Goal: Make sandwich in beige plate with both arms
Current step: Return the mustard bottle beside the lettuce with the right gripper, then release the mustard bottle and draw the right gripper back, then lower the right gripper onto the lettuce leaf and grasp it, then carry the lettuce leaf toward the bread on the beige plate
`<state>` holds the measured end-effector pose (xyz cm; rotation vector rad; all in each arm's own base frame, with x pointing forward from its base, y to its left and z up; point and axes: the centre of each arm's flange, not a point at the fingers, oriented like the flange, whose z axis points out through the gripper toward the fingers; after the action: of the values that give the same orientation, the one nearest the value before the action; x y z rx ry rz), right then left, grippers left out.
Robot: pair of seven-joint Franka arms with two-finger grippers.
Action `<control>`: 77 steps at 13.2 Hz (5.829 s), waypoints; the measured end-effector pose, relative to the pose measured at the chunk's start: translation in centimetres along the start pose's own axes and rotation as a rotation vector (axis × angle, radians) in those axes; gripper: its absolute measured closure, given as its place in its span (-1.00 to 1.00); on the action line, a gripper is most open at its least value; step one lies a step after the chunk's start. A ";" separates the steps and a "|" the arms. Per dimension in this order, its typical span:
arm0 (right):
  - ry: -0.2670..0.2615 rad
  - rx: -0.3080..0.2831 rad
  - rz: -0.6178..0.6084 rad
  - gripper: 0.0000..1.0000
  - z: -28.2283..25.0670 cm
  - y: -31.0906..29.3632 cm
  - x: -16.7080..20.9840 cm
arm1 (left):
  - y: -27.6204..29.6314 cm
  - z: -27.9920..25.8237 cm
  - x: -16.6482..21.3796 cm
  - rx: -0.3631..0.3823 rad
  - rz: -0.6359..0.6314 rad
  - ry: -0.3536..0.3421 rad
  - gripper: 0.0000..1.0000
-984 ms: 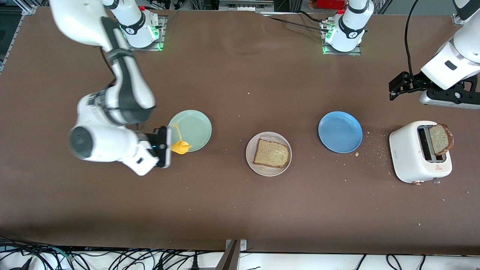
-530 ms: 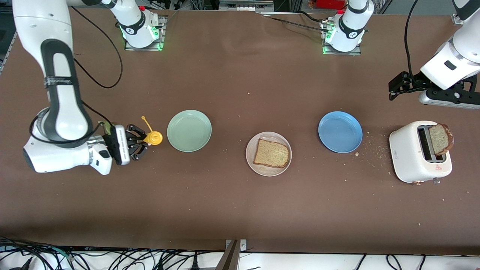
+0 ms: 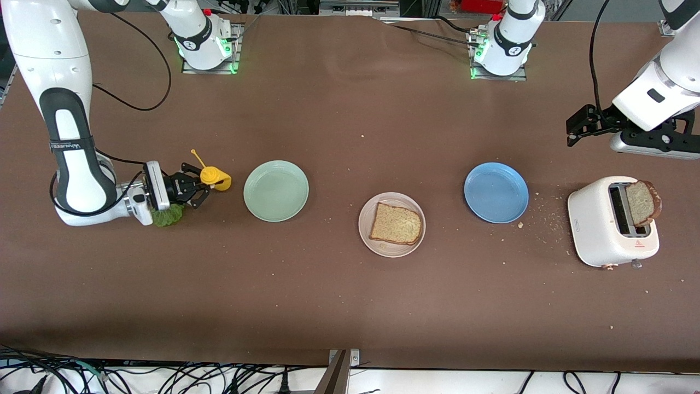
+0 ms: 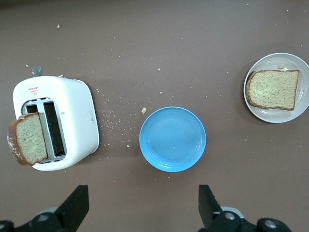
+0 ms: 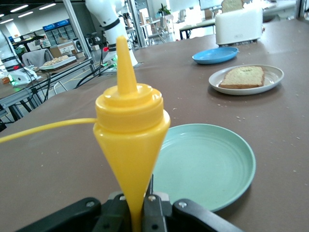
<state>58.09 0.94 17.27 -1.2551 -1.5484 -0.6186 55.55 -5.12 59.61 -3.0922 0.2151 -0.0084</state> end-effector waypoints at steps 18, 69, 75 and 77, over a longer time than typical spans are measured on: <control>0.067 -0.018 -0.037 -0.29 0.1 -2.1 -6.8 | 0.1 0.1 0.1 0.000 0.001 -0.002 -1.00; -1.086 -0.773 1.133 0.88 -5.9 -2.4 1.2 | -0.6 0.5 0.2 -0.001 -0.010 -0.005 -1.00; -1.049 -0.755 1.161 0.89 -9.4 -0.8 17.0 | -0.6 0.5 0.2 -0.001 -0.010 -0.005 -1.00; -0.962 -0.770 1.210 0.89 -8.6 -0.8 22.6 | -0.6 0.5 0.2 -0.001 -0.011 -0.006 -1.00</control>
<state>61.68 2.61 41.14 -2.9809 -0.8276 0.3246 55.88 -4.51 59.15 -3.0942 0.1987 0.0002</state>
